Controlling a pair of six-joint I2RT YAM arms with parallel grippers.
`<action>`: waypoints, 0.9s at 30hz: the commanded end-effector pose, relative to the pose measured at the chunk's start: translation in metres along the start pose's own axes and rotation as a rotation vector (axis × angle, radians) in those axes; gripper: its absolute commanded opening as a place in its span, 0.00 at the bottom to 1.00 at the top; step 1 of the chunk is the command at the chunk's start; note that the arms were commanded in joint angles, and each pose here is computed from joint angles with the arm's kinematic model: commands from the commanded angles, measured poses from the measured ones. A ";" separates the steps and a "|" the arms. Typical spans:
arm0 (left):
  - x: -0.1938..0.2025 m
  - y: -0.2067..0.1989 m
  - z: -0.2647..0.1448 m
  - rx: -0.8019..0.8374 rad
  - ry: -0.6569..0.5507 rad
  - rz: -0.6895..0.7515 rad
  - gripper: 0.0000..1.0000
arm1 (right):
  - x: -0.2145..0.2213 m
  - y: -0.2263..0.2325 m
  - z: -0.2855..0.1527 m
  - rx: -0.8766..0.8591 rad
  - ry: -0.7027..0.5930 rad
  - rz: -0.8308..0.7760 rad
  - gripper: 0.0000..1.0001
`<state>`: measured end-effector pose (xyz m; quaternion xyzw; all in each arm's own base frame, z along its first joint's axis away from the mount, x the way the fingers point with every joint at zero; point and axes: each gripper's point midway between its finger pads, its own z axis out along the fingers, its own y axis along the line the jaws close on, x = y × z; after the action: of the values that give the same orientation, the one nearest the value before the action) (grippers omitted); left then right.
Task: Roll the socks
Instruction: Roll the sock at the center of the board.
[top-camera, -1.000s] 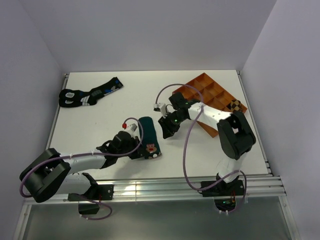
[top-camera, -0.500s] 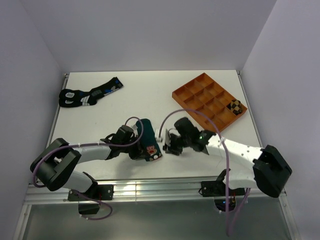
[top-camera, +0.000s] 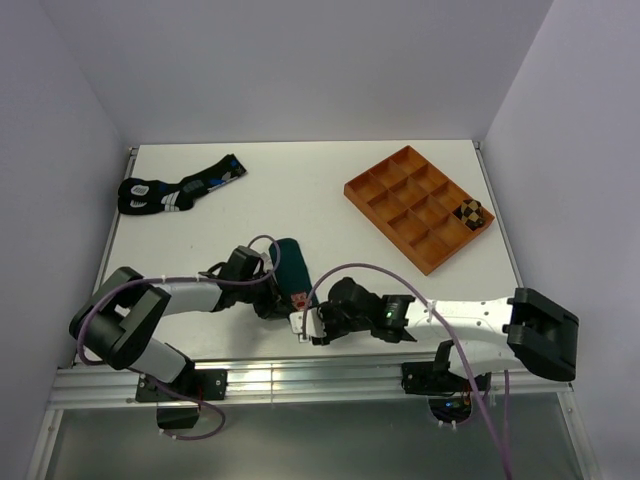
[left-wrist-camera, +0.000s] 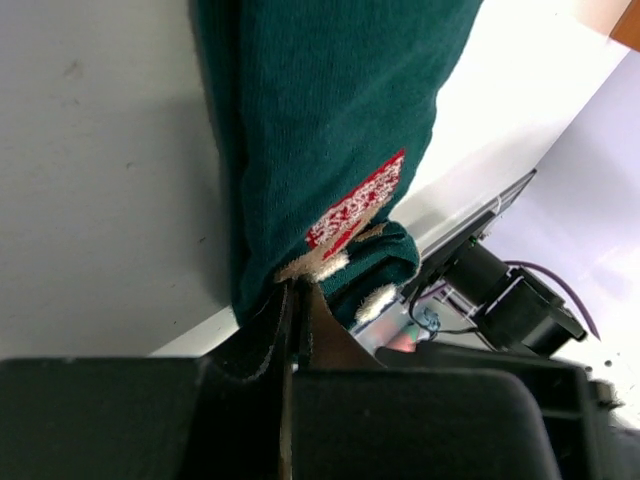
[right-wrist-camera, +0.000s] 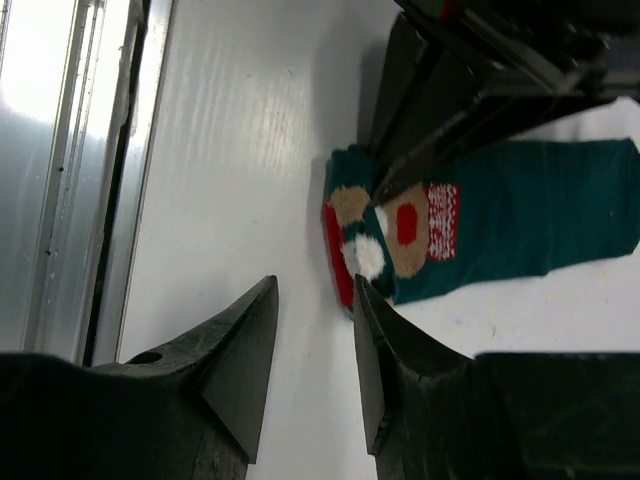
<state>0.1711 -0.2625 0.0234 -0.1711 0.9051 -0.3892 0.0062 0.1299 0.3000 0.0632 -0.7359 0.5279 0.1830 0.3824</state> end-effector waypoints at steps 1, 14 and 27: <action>0.001 -0.013 -0.001 0.037 0.038 -0.013 0.00 | -0.016 -0.006 0.012 0.068 -0.035 -0.102 0.43; -0.006 0.002 -0.008 0.037 0.075 -0.035 0.00 | -0.023 0.004 0.044 0.081 -0.021 -0.206 0.39; -0.004 0.017 -0.015 0.011 0.091 -0.032 0.00 | -0.024 -0.016 0.054 0.196 -0.031 -0.237 0.38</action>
<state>0.1702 -0.2435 0.0205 -0.1819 0.8970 -0.4008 -0.0410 0.1350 0.3441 0.0286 -0.7714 0.4582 0.0971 0.4308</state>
